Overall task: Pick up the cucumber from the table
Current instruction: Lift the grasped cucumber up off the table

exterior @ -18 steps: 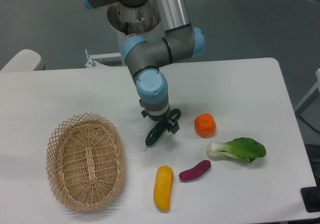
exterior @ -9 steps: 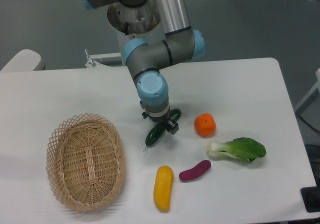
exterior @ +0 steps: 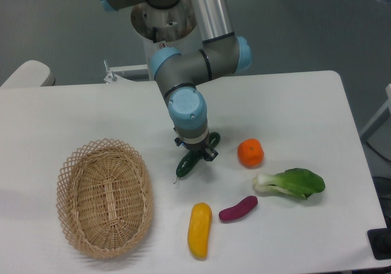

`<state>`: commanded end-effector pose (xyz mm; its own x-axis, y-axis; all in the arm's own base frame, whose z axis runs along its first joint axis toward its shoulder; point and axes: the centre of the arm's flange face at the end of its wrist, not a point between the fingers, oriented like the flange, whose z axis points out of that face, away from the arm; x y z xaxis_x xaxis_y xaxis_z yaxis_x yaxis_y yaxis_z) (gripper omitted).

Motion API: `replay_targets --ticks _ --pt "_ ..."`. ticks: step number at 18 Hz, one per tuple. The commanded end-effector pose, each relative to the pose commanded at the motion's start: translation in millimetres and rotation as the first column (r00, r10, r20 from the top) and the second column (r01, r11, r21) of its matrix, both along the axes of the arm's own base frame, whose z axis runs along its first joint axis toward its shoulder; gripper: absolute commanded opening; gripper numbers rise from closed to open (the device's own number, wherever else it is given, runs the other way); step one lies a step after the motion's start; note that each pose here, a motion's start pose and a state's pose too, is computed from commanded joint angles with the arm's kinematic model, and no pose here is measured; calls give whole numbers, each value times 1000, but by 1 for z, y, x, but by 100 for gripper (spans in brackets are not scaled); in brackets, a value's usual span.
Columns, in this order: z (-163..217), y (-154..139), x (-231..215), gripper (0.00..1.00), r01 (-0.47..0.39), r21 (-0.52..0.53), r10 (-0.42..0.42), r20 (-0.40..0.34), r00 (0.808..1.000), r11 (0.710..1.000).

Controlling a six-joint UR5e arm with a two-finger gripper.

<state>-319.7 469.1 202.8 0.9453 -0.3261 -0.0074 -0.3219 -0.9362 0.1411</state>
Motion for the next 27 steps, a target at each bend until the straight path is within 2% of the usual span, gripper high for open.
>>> replay_targets --ticks 2,7,10,13,19,22,27 --pt "20 7 -8 21 3 21 -3 -26 1000 1000" --pt "99 23 -19 21 11 122 1 -96 995 992" --pt "127 43 -24 21 3 226 15 -81 997 974" --pt "151 55 -26 21 -72 314 93 -55 994 947" --pt "182 79 -16 21 -190 421 201 19 979 887" --pt "189 81 -17 21 -189 438 200 23 980 879" --pt "186 75 -21 21 -194 432 203 25 979 881"
